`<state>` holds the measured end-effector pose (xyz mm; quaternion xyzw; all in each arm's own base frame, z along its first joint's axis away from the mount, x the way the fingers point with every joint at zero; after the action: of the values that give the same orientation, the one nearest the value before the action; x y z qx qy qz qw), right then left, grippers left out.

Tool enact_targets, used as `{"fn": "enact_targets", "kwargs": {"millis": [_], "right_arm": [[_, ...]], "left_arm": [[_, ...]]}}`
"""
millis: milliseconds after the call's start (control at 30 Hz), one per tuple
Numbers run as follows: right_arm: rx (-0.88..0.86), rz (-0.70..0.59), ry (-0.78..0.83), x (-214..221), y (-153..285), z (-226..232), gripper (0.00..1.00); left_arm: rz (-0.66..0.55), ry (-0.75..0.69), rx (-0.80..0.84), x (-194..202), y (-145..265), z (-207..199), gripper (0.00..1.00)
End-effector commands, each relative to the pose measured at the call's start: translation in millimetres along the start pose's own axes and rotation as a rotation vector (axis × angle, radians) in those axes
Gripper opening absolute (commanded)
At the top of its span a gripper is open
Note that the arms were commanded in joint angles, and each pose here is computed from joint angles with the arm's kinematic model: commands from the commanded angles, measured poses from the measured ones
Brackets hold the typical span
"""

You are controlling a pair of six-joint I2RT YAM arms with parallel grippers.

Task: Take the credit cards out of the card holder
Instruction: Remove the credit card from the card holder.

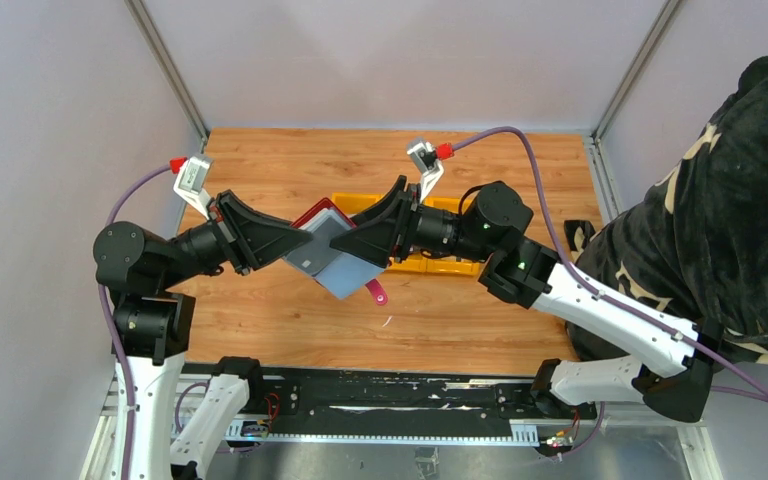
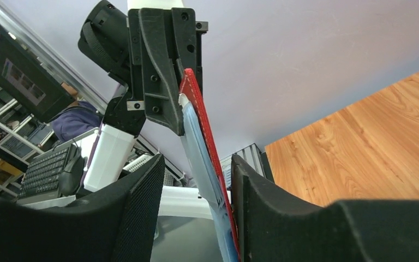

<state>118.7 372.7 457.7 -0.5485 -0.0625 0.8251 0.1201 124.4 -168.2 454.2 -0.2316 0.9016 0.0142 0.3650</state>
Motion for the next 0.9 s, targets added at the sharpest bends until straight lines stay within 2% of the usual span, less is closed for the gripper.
{"fn": "enact_targets", "kwargs": {"millis": [0, 200, 267, 433, 600, 700, 867], "right_arm": [[0.023, -0.011, -0.002, -3.7, -9.1, -0.7, 0.52], [0.018, -0.003, -0.027, 2.2, -17.9, -5.2, 0.21], [0.011, 0.004, -0.026, 4.8, -17.0, -4.8, 0.16], [-0.002, 0.005, 0.000, 11.3, -8.7, -3.4, 0.13], [-0.015, -0.019, 0.029, 9.5, -1.0, 0.3, 0.12], [-0.028, -0.026, 0.047, 6.4, 0.9, 3.7, 0.12], [-0.068, -0.036, 0.071, 1.8, 2.0, 11.7, 0.11]], "left_arm": [[-0.027, -0.015, -0.002, -6.7, -1.4, -0.8, 0.00], [-0.018, -0.017, 0.015, -5.6, -0.9, -5.4, 0.00], [-0.016, -0.017, 0.021, -5.2, -0.6, -7.2, 0.00], [-0.014, -0.007, 0.026, -5.4, -1.0, -7.6, 0.06], [-0.002, 0.016, 0.045, -4.5, -2.0, -8.6, 0.25], [0.008, 0.023, 0.049, -3.2, -2.1, -8.2, 0.26], [0.019, 0.014, 0.062, -2.4, -1.2, -13.4, 0.14]]}}
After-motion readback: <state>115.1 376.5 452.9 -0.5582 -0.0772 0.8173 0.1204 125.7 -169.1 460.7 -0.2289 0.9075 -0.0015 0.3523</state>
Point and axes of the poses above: each gripper's point midway between its finger pads, its own y axis back along the fingers, its own z axis along the line the jaws close on, x = y × z, the point moved 1 cm from there along y, back along the fingers, and after that the axes turned 9 degrees about y, right-handed, at the moved point
